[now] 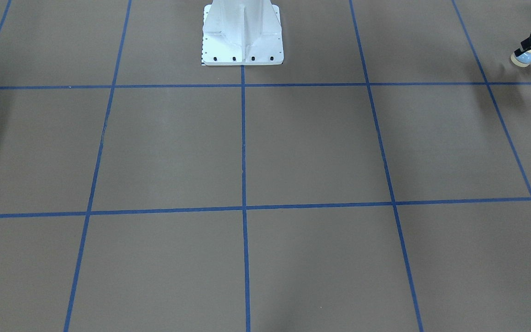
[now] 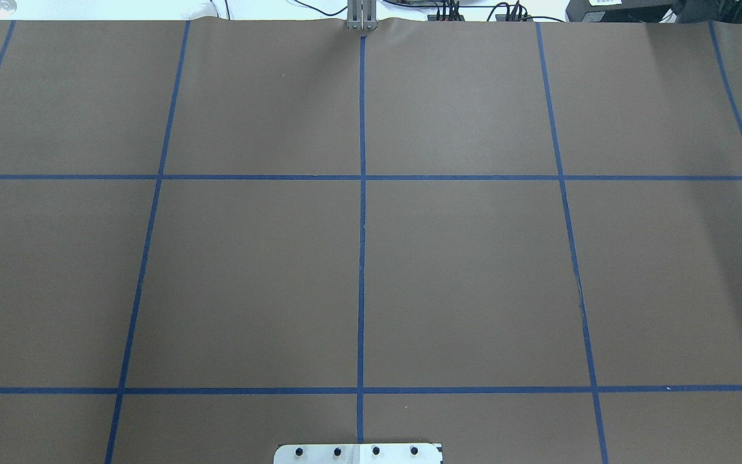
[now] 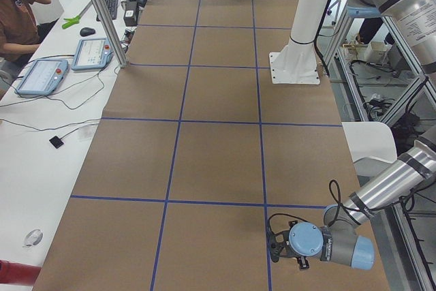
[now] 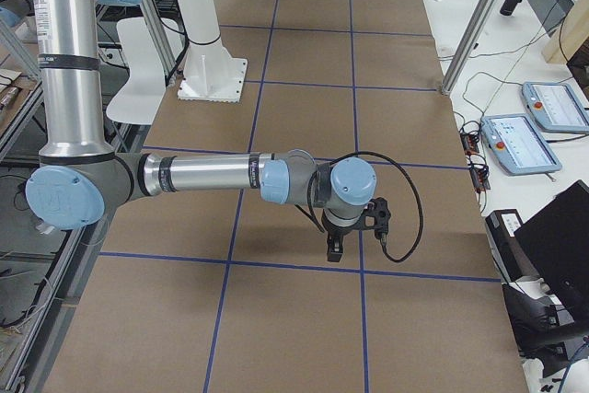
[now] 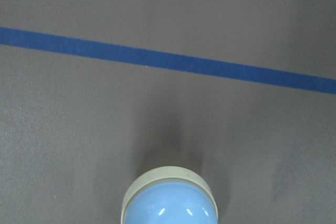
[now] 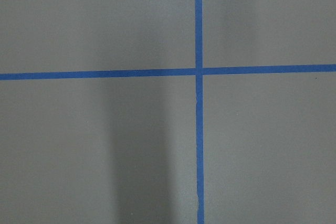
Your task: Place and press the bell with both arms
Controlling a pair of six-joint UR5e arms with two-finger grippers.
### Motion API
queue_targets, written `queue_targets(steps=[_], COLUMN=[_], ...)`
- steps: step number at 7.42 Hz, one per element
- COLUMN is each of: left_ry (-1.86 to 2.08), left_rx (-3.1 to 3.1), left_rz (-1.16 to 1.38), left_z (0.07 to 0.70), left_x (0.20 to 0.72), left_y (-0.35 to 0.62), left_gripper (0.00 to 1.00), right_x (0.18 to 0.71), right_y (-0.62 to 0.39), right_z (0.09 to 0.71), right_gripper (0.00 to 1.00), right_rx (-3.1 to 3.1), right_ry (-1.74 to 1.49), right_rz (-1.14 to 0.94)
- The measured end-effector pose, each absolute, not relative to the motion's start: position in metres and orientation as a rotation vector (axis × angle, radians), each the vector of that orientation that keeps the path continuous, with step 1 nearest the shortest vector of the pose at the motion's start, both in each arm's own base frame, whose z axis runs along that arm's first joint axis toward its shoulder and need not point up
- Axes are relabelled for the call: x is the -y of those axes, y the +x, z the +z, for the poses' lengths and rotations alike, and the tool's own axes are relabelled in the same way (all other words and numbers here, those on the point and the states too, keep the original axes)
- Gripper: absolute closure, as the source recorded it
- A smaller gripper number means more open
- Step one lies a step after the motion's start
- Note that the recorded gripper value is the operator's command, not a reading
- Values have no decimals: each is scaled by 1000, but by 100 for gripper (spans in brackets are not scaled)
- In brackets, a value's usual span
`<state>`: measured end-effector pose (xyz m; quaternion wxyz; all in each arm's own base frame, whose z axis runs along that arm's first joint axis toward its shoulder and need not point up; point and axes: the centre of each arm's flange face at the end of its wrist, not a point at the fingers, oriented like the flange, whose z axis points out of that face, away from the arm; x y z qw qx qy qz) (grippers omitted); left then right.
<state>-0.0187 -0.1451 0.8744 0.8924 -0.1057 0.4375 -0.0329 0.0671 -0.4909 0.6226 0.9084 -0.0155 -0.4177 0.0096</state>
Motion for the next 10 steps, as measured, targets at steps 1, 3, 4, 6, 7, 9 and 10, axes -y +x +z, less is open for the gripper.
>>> queue_targets(steps=[1,3,4,6,7,9,10], left_ry=[-223,-229,-233,-240,-243,-248,-248], left_rx=[-908,-912,-913,-916,-916,-915,-916], left_rz=[-69,-71,-73,-75,-77,-79,-79], left_z=[877,879,880,882,883,885,885], left_x=[146,145,143,141,140,138,138], left_y=[-18,-18,-19,-19,-19,-19,-19], left_gripper=[0,0,0,32,40,55,64], right_x=[491,491,490,488,488,488,488], right_y=[67,68,68,68,68,68,68], right_z=[623,621,620,619,618,618,618], right_gripper=[0,0,0,0,0,0,0], right_rx=[861,861,861,861,861,860,860], right_ry=[-32,-28,-26,-23,-22,-21,-21], right_rz=[20,19,19,17,17,17,17])
